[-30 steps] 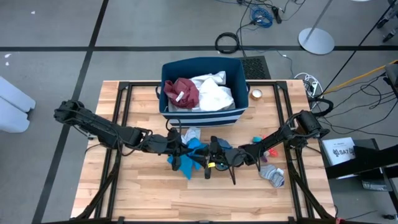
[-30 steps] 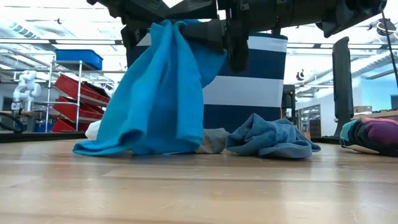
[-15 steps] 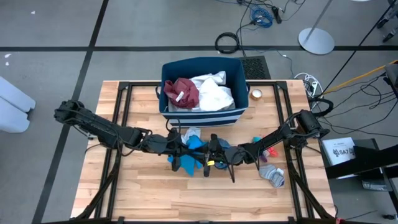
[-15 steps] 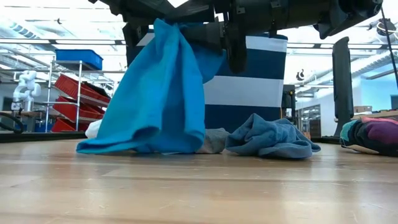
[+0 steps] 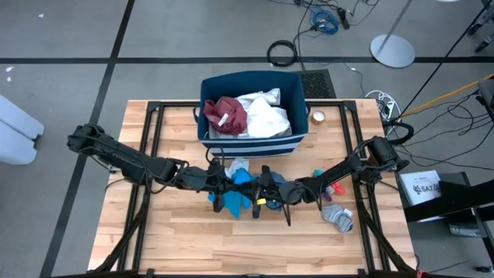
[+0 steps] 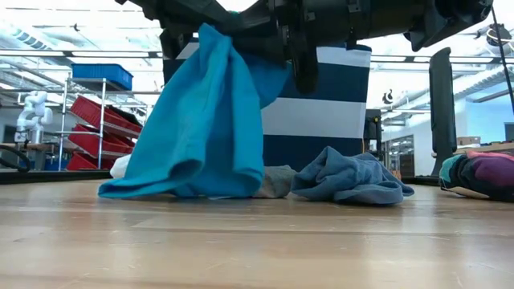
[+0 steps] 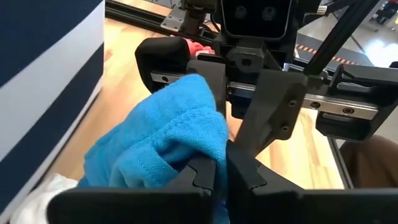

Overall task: Sort clothes
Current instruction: Put the blue shorts into the blue bin

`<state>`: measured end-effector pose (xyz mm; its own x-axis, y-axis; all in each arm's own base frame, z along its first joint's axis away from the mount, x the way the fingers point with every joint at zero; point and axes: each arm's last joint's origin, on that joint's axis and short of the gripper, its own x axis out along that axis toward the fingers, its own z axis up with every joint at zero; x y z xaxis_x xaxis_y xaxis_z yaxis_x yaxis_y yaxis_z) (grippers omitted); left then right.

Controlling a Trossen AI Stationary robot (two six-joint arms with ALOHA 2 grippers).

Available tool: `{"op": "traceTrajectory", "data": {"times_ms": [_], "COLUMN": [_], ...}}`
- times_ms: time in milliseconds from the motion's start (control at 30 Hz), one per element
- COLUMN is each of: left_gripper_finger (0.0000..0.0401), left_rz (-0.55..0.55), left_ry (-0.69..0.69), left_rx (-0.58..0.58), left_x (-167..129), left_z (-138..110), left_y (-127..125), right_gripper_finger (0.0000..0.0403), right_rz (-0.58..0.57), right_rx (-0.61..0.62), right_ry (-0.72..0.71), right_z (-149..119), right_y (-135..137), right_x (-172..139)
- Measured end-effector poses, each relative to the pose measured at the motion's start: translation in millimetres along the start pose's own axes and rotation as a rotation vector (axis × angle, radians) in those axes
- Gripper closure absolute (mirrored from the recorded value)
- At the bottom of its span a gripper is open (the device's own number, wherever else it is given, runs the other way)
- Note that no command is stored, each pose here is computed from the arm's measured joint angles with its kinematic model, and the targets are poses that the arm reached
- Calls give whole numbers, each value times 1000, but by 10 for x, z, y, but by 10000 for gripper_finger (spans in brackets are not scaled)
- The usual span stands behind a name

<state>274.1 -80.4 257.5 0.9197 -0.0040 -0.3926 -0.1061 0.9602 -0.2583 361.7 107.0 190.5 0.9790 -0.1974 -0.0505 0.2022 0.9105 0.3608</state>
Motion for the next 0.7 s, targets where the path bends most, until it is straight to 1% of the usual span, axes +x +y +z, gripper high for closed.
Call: {"op": "traceTrajectory", "data": {"times_ms": [67,133,333,433,533,700], "left_gripper_finger": [369,354,292,269,259,258], "left_rz": [4,4,5,9,17,47], "left_ry": [-2,-1,2,5,17,85], "left_rx": [15,26,32,28,31,45], "left_x": [-1,-1,-1,-8,-55,-206], "left_z": [0,-2,-5,0,10,-1], "left_y": [-1,-2,-1,11,28,84], "right_gripper_finger": [385,397,400,401,401,402], "right_rz": [-4,-8,-11,-11,-11,-11], "right_rx": [-4,-8,-12,-13,-14,-15], "right_ry": [6,12,17,19,21,23], "right_z": [-7,-13,-19,-21,-23,-25], "right_y": [-3,-8,-12,-12,-12,-11], "right_x": [0,1,1,1,0,0]}}
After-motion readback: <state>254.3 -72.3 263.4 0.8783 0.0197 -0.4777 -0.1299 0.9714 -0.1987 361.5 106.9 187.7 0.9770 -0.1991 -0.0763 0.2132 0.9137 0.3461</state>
